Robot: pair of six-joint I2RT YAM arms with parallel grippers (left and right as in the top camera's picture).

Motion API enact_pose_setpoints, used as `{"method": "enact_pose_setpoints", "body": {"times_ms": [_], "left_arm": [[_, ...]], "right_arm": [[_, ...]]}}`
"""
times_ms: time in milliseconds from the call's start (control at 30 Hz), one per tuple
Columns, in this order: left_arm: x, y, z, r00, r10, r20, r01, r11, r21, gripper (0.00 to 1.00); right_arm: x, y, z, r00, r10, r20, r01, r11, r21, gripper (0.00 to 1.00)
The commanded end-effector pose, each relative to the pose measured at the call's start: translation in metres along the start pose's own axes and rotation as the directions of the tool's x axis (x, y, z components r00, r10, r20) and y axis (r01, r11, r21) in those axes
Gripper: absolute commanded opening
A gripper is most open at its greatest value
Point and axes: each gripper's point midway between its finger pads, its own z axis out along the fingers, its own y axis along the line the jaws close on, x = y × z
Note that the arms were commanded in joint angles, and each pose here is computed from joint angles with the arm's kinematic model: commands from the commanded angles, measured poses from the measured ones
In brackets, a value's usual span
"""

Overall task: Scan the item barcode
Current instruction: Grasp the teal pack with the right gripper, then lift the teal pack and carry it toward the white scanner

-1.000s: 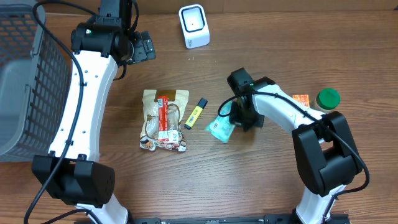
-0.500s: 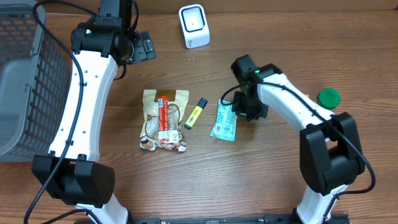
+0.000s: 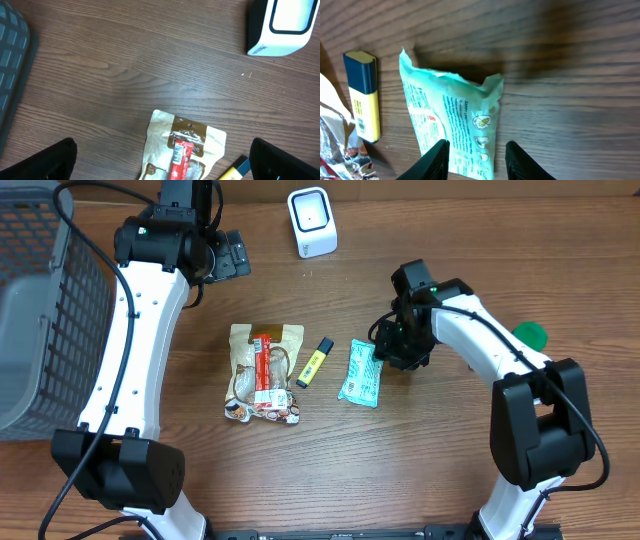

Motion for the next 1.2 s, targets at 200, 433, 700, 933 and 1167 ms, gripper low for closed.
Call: {"method": "enact_pose_setpoints", "body": {"times_ms": [200,433,700,933,1167], "left_arm": [[-0.009,-0.001,-0.017,0.999,0.009,0.045,-0.009,1.0,0.013,1.0],[-0.008,-0.001,-0.017,0.999,0.009,0.045,-0.01,1.0,0.014,1.0],[-0.009,-0.001,-0.017,0.999,0.009,0.045,-0.009,1.0,0.013,1.0],[-0.009,-0.001,-0.017,0.999,0.009,0.045,-0.009,1.0,0.013,1.0],[-0.008,-0.001,-0.017,0.999,0.009,0.045,-0.01,1.0,0.013,1.0]], "right_arm": [[0.019,-0.011,0.027,1.0,-0.004,-0.023,0.003,1.0,-0.022,0.32],[0.022,-0.002,0.044,1.0,-0.015,-0.015,0.013,0.992,-0.129,0.26],[0.014,0.0,0.037,1.0,0.02,0.005,-0.019,0.987,-0.157,0.04],[-0.017,0.002,-0.018,0.987,0.049,0.155,-0.013,0.974,-0.227,0.04],[-0.021,0.011,-0.061,0.968,0.044,0.247,0.028,0.959,-0.281,0.04]]}}
